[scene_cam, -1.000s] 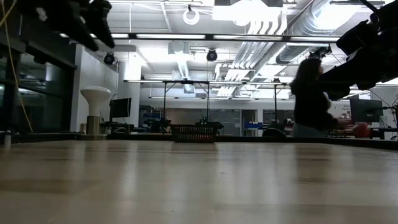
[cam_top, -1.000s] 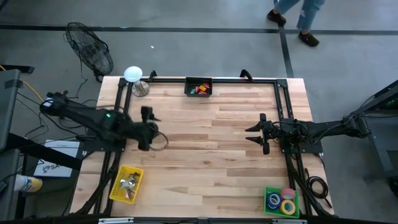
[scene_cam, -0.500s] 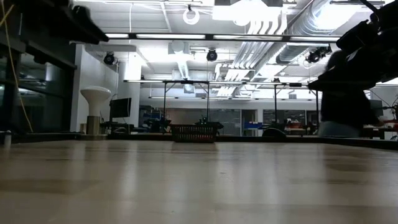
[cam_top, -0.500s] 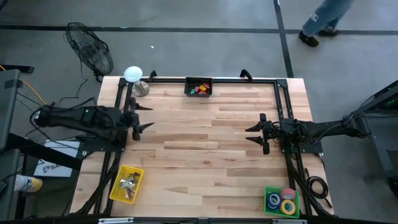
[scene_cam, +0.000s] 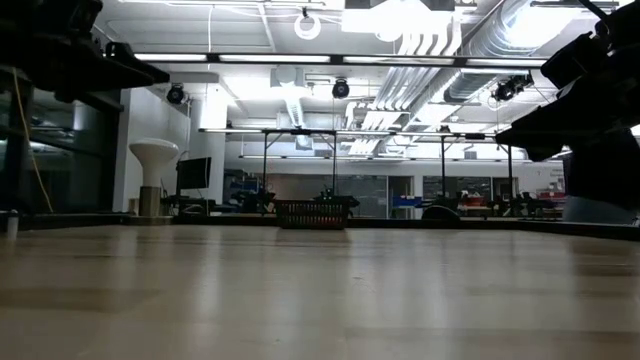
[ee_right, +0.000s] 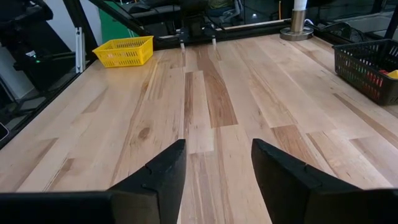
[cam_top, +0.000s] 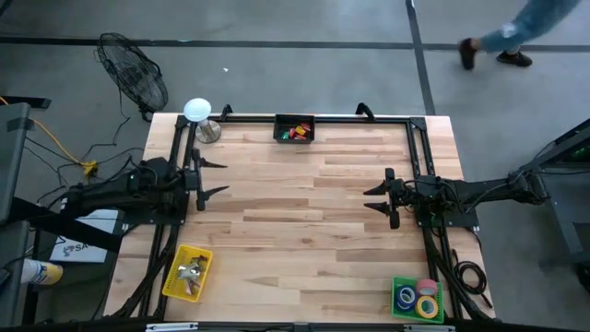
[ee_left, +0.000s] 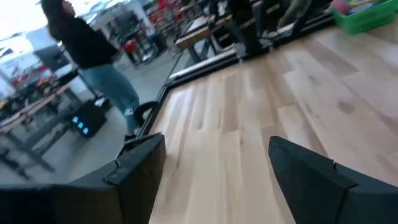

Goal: Pick and place Stapler, Stapler remover, tape
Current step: Return to Home Position

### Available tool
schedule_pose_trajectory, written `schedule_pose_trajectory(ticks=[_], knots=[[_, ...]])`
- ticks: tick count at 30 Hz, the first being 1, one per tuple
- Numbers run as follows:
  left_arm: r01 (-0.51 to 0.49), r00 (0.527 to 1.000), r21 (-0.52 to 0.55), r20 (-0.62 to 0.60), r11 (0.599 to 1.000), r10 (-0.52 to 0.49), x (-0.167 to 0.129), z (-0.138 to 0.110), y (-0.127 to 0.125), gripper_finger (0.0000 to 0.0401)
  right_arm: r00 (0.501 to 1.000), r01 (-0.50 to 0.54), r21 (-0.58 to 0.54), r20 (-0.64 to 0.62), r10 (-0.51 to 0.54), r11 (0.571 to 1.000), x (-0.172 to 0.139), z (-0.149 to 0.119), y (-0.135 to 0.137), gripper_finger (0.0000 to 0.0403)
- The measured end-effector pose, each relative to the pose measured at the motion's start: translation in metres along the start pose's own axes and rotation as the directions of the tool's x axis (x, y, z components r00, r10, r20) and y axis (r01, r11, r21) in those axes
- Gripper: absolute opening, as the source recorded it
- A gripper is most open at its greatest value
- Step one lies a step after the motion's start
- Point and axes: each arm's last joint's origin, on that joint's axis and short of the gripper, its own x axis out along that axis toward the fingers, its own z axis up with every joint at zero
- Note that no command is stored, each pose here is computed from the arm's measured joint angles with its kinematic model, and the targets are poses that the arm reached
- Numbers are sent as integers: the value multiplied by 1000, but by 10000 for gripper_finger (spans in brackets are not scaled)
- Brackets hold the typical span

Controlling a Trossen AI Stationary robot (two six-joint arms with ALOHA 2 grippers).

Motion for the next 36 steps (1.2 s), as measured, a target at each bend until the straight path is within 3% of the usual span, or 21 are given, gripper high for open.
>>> schedule_pose_trajectory(ticks=[4, 11, 19, 30, 36], knots=[[10, 1000, 24, 28, 1000, -11, 5, -8, -1, 282, 1000, 0, 0, 0, 0, 1000, 0, 0, 0, 173], [-74, 996, 70, -37, 995, 77, 12, -26, -3, 282, 1000, 0, 0, 0, 0, 1000, 0, 0, 0, 171], [-94, 993, 67, 78, 993, 89, 16, -40, -10, 282, 1000, 0, 0, 0, 0, 1000, 0, 0, 0, 171], [-5, 990, 128, 140, 992, -13, 17, -39, -13, 281, 1000, 0, 0, 0, 0, 1000, 0, 0, 0, 174], [-99, 994, 88, 54, 991, 95, 18, -43, -11, 281, 1000, 0, 0, 0, 0, 1000, 0, 0, 0, 170]])
